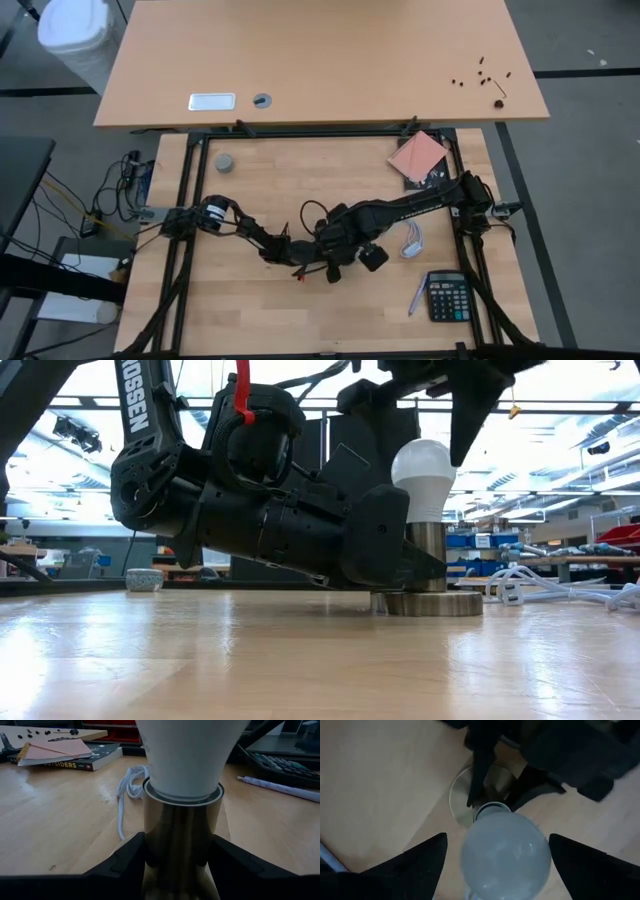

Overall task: Screw lightbulb
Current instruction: Insert the white lightbulb into the golden lamp

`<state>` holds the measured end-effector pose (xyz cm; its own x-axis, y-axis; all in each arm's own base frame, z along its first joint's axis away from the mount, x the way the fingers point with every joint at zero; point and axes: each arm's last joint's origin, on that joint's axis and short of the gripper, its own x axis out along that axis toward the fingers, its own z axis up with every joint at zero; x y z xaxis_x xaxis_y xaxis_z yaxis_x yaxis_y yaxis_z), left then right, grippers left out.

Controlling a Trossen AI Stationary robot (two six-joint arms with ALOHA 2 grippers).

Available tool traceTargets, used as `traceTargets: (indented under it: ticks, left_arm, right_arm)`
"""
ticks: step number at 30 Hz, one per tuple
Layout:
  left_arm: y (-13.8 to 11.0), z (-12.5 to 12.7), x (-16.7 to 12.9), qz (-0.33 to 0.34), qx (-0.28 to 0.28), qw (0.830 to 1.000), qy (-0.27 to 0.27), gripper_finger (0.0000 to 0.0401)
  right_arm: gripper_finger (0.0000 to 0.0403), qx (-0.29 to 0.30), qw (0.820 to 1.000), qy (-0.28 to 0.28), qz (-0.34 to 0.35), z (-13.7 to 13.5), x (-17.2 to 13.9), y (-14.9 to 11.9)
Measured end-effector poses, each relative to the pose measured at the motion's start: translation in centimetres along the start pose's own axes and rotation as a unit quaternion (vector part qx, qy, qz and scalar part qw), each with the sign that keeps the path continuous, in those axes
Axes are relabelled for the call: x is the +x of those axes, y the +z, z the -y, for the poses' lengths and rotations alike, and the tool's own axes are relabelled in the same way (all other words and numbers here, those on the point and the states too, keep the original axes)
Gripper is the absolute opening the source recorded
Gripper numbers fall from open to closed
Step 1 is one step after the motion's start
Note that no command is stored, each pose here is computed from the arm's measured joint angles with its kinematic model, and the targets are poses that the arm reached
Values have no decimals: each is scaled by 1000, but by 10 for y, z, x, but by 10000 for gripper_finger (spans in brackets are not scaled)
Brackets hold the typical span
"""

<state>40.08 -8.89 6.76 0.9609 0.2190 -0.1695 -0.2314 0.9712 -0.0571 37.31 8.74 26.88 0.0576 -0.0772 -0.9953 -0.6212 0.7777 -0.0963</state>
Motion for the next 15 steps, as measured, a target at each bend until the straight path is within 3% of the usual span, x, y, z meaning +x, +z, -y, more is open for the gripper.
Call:
traceTargets:
  ticks: [15]
  left_arm:
    - [0, 0, 0, -1, 1, 1000, 0, 193]
  right_arm:
    - [399, -141, 990, 1, -21, -3, 31, -3]
